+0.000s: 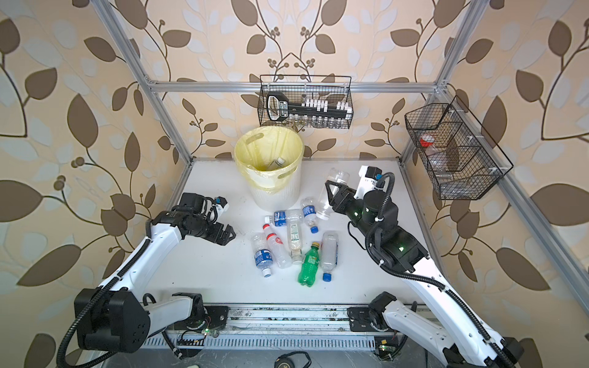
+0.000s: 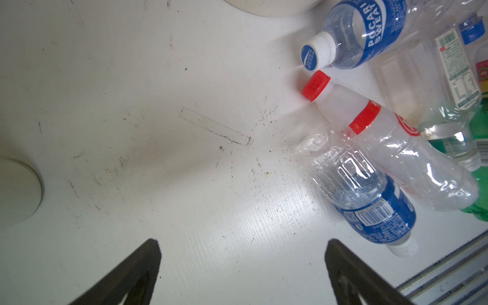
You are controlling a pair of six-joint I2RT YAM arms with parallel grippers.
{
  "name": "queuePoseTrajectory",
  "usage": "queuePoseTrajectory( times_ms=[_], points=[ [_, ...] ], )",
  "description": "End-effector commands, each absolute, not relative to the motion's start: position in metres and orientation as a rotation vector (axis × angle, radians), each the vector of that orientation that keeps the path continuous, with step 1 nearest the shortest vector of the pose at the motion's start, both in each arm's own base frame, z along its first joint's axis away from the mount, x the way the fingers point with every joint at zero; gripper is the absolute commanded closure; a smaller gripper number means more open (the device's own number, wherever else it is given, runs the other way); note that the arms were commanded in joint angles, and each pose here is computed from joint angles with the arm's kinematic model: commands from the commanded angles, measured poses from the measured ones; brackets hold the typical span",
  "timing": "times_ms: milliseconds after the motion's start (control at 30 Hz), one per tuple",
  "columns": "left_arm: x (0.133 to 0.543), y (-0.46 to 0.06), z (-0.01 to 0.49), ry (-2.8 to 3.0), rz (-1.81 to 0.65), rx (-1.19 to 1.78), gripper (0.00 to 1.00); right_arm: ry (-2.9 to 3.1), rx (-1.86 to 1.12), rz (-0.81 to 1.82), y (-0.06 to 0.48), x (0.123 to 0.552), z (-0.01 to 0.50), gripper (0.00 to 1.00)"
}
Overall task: Throw the plastic bottles in the bin
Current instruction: Throw the plastic bottle into the trash bin.
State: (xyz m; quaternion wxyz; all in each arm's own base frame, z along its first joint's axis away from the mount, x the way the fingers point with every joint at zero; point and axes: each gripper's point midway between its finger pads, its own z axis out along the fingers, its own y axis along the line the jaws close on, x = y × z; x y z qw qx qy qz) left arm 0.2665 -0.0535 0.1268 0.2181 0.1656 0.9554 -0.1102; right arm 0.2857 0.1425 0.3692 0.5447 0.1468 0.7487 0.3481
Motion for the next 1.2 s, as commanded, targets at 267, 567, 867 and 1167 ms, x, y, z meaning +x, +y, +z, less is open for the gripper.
queuePoseTrajectory(
  times_ms=[267, 567, 867, 1167],
  points=[
    [0.274, -0.049, 0.137, 2.618, -0.285, 0.439, 0.01, 1.766, 0.312, 0.818, 0.161, 0.302, 0.392, 0.60],
    [0.275, -0.047, 0.136, 2.628, -0.271, 0.431, 0.01, 1.727, 0.134, 0.838, 0.264, 0.421, 0.458, 0.57],
    [0.271, -0.045, 0.138, 2.634, -0.287, 0.410, 0.01, 1.775, 0.087, 0.675, 0.302, 0.466, 0.479, 0.00],
    [0.273, -0.051, 0.138, 2.637, -0.340, 0.422, 0.01, 1.723, 0.089, 0.751, 0.263, 0.388, 0.466, 0.00]
  ],
)
